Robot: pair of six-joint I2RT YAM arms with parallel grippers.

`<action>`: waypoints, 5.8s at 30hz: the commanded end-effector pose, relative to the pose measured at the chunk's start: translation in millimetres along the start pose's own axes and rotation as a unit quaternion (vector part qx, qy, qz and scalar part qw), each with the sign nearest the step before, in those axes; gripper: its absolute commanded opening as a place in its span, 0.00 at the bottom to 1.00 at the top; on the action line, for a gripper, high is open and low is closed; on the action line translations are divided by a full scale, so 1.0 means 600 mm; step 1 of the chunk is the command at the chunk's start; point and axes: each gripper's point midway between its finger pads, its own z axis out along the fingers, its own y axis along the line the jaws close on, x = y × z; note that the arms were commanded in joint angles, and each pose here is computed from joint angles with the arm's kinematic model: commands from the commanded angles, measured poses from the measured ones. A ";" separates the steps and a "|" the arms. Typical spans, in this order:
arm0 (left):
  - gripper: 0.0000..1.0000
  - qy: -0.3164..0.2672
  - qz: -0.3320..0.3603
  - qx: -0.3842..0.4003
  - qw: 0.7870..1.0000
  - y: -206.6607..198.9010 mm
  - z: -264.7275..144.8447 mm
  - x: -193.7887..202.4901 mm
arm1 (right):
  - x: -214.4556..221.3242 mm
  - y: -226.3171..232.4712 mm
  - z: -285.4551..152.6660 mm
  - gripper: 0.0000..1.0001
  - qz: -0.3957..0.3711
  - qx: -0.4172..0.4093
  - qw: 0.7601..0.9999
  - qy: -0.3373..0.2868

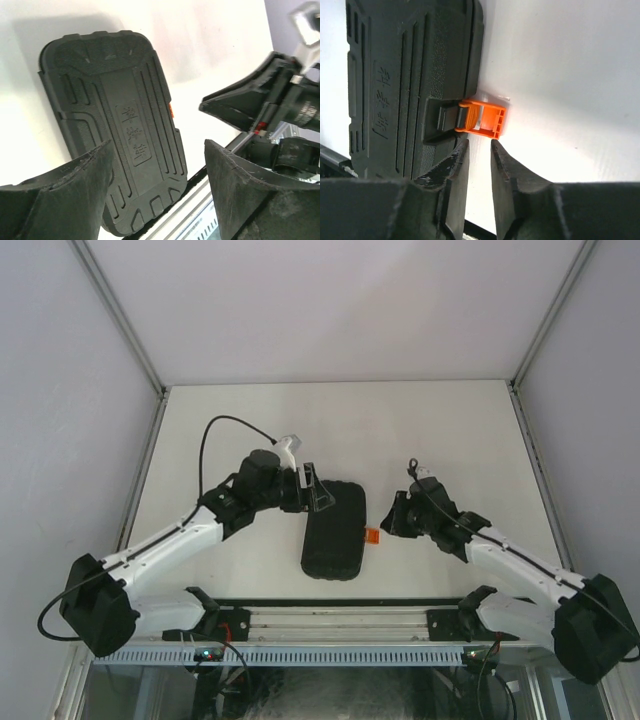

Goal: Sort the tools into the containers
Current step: Close the storage box at the center of the board.

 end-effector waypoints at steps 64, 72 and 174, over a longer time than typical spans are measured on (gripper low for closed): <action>0.71 0.051 0.037 -0.132 0.989 0.097 0.045 0.092 | -0.073 0.020 -0.037 0.51 0.003 -0.045 0.996 -0.080; 0.71 0.076 0.038 -0.162 0.983 0.124 0.052 0.114 | -0.056 -0.010 -0.026 0.58 0.063 -0.063 0.993 -0.084; 0.60 0.136 0.022 -0.180 0.974 0.154 0.077 0.173 | -0.009 -0.042 0.089 1.00 0.245 -0.148 0.958 -0.031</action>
